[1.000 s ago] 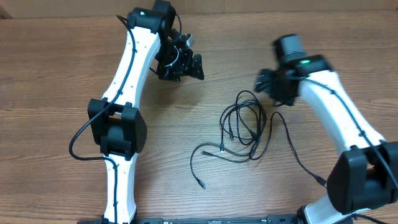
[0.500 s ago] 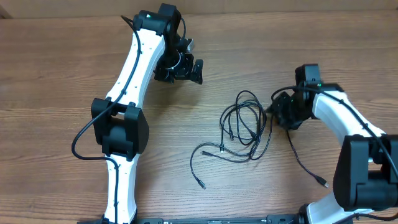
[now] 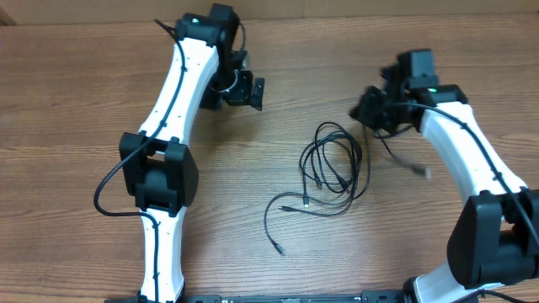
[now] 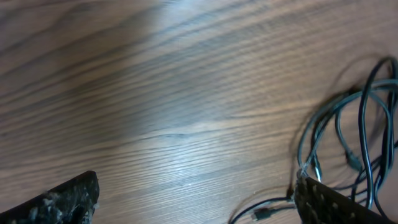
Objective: Untangle cables
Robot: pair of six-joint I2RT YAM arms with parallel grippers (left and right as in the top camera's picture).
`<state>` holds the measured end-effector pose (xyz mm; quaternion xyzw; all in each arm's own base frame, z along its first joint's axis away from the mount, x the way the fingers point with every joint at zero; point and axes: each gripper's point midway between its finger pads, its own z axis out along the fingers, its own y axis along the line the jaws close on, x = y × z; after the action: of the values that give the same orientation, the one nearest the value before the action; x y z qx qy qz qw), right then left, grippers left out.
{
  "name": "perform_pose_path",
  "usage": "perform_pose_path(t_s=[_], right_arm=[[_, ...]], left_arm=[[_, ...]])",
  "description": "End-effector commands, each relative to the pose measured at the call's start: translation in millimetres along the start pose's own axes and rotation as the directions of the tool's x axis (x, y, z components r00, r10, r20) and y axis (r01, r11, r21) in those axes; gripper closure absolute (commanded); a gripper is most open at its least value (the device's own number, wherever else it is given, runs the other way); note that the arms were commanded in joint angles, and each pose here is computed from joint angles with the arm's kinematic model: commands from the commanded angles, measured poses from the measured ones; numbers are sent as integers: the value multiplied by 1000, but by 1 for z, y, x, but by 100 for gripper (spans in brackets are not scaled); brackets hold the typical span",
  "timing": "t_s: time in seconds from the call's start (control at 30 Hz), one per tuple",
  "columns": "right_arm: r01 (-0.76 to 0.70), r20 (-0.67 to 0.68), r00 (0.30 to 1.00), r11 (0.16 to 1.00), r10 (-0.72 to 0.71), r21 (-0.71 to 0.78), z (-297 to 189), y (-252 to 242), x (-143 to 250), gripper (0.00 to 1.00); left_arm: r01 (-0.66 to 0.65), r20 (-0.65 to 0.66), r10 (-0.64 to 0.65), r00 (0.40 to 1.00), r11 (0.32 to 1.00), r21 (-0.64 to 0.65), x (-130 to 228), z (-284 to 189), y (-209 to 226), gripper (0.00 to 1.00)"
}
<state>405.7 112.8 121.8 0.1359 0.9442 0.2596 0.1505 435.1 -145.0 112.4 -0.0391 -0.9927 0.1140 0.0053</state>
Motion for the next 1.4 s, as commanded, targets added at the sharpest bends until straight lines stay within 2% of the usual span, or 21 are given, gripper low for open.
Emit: perform_pose_path(t_s=[0.0,0.17,0.27,0.43,0.6,0.63,0.67,0.7,0.73,0.77,0.83,1.03,1.2,1.3,1.37], right_arm=[[260,-31,964,962,-263,-79,7,54,29,96],[408,-119,901,908,-417,-94,33,91,83,96],[513,-184,829,849,-528,-123,51,107,122,96],[586,-271,760,803,-591,-108,67,113,168,96],[595,-292,752,799,-591,-84,60,114,171,80],[584,-299,760,808,-577,-74,56,113,167,74],[574,-301,768,816,-565,-67,51,112,161,68],[556,-304,782,829,-544,-52,43,110,152,64],[542,-304,794,839,-527,-40,37,108,145,59],[509,-300,819,860,-490,-15,26,102,128,45],[464,-294,849,886,-439,17,16,90,110,38],[247,-299,934,958,-195,147,-1,25,74,40],[63,-299,954,970,11,237,-5,-29,69,46],[29,-322,945,964,61,266,1,-50,81,47],[29,-325,943,954,73,299,6,-64,88,55]], left_arm=[[136,4,-136,991,991,-2,-4,-3,27,0],[199,-18,-198,980,980,32,-1,-9,45,0],[234,-41,-233,972,972,25,4,-12,59,0],[265,-77,-263,962,964,15,14,-15,68,0],[263,-81,-261,962,965,14,15,-15,67,0],[262,-81,-260,962,965,15,15,-15,66,5],[262,-77,-260,963,965,16,14,-15,66,18],[261,-72,-258,963,965,24,12,-15,65,39],[260,-71,-257,964,965,38,11,-15,63,49],[260,-73,-256,964,964,62,10,-15,59,62],[259,-76,-253,964,963,75,10,-15,56,63],[223,-93,-213,973,968,111,12,-11,32,82],[154,-88,-144,986,982,114,13,-4,1,85],[120,-83,-111,990,986,116,15,1,-20,83],[88,-79,-78,994,989,120,16,5,-36,83]])
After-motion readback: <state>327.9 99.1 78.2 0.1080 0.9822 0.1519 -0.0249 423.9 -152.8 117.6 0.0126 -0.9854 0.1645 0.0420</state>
